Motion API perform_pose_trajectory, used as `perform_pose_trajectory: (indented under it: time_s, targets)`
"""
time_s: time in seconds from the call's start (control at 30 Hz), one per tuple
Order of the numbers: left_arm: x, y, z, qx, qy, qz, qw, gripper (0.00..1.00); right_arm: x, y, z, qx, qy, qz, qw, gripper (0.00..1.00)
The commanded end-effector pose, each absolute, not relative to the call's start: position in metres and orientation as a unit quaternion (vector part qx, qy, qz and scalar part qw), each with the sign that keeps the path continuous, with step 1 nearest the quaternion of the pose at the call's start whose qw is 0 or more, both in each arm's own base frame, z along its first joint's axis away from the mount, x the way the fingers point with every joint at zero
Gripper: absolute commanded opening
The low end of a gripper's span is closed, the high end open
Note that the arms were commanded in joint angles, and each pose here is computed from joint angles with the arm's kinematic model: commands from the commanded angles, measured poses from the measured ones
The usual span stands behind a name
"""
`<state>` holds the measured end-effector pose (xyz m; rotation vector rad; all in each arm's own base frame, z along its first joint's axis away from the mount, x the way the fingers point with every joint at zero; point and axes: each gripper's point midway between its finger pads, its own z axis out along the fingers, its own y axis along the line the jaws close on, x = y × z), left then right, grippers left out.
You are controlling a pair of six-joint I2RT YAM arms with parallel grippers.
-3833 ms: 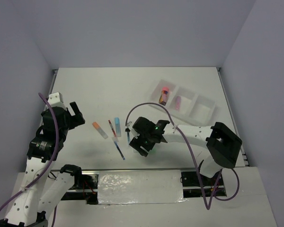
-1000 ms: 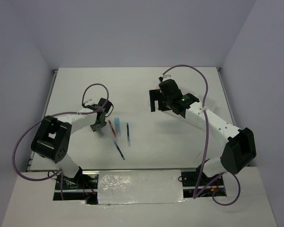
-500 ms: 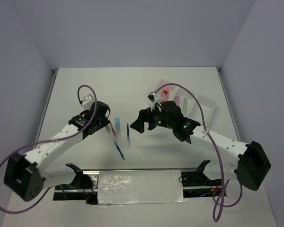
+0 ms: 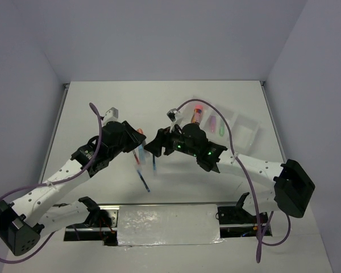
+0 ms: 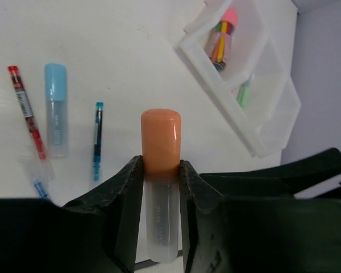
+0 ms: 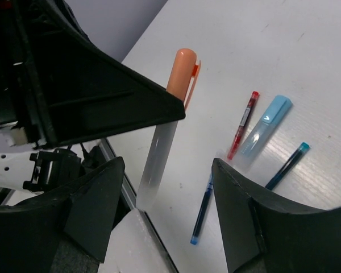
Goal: Sort the stationery into containers
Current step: Place the pen in the storage box.
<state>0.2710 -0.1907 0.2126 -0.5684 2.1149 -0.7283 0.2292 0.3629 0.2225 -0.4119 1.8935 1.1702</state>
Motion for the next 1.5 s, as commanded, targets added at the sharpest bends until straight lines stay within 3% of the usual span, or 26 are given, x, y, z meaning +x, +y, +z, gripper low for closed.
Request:
perform_pose_trajectory:
  time_s: [0.0, 0.13, 0.23, 0.27, 0.33, 0.37, 0.4, 0.53, 0.67, 0.8, 1.0, 1.1, 1.17, 1.2, 1.23, 1.3, 1.33, 1.47]
  targets:
    - [0.272, -0.209, 0.257, -0.213, 0.804, -0.359, 0.424, 0.00, 0.235, 0.383, 0.257, -0.160, 0.726, 0.496, 0.449, 0.70]
    - [0.272, -0.212, 0.261, -0.211, 0.802, -0.361, 0.427, 0.00, 0.237, 0.397, 0.246, -0.163, 0.736, 0.500, 0.426, 0.63]
    - [0.273, -0.214, 0.261, -0.209, 0.801, -0.364, 0.427, 0.01, 0.234, 0.407, 0.244, -0.169, 0.733, 0.516, 0.411, 0.38]
    - [0.274, -0.214, 0.261, -0.208, 0.801, -0.362, 0.429, 0.05, 0.234, 0.408, 0.243, -0.169, 0.733, 0.515, 0.410, 0.00]
    - [0.276, -0.211, 0.264, -0.206, 0.800, -0.355, 0.438, 0.49, 0.238, 0.401, 0.241, -0.152, 0.738, 0.508, 0.417, 0.00]
    - [0.279, -0.205, 0.265, -0.213, 0.800, -0.339, 0.446, 0.79, 0.241, 0.396, 0.239, -0.147, 0.742, 0.501, 0.421, 0.00]
    - [0.281, -0.200, 0.265, -0.215, 0.802, -0.324, 0.453, 0.99, 0.245, 0.389, 0.236, -0.139, 0.748, 0.488, 0.428, 0.00]
    - [0.286, -0.164, 0.259, -0.237, 0.826, -0.204, 0.468, 0.99, 0.286, 0.308, 0.192, -0.031, 0.826, 0.335, 0.452, 0.00]
    - [0.291, -0.143, 0.246, -0.221, 0.838, -0.129, 0.482, 0.99, 0.331, 0.164, 0.161, 0.147, 0.851, 0.157, 0.479, 0.00]
    - [0.304, -0.169, 0.229, -0.115, 0.869, -0.118, 0.466, 0.99, 0.351, 0.091, 0.151, 0.193, 0.859, 0.065, 0.469, 0.00]
    - [0.327, -0.200, 0.186, -0.052, 0.912, -0.080, 0.400, 0.99, 0.398, 0.052, 0.152, 0.203, 0.870, 0.032, 0.448, 0.00]
    - [0.336, -0.212, 0.167, -0.042, 0.920, -0.078, 0.382, 0.99, 0.418, 0.046, 0.146, 0.199, 0.877, 0.020, 0.437, 0.09]
    - [0.339, -0.216, 0.155, -0.042, 0.924, -0.073, 0.373, 0.99, 0.426, 0.046, 0.137, 0.189, 0.888, 0.017, 0.420, 0.24]
    - [0.342, -0.217, 0.154, -0.045, 0.923, -0.074, 0.375, 0.99, 0.431, 0.046, 0.142, 0.188, 0.888, 0.015, 0.419, 0.41]
    - [0.344, -0.217, 0.148, -0.047, 0.925, -0.068, 0.371, 0.99, 0.433, 0.045, 0.141, 0.189, 0.890, 0.011, 0.415, 0.64]
    - [0.346, -0.215, 0.140, -0.047, 0.929, -0.053, 0.363, 0.99, 0.438, 0.045, 0.144, 0.188, 0.891, 0.006, 0.414, 0.70]
    - [0.350, -0.216, 0.136, -0.048, 0.931, -0.047, 0.359, 0.99, 0.437, 0.045, 0.146, 0.187, 0.890, 0.007, 0.415, 0.78]
    - [0.356, -0.217, 0.116, -0.048, 0.938, -0.034, 0.343, 0.97, 0.432, 0.048, 0.163, 0.183, 0.885, 0.019, 0.428, 0.80]
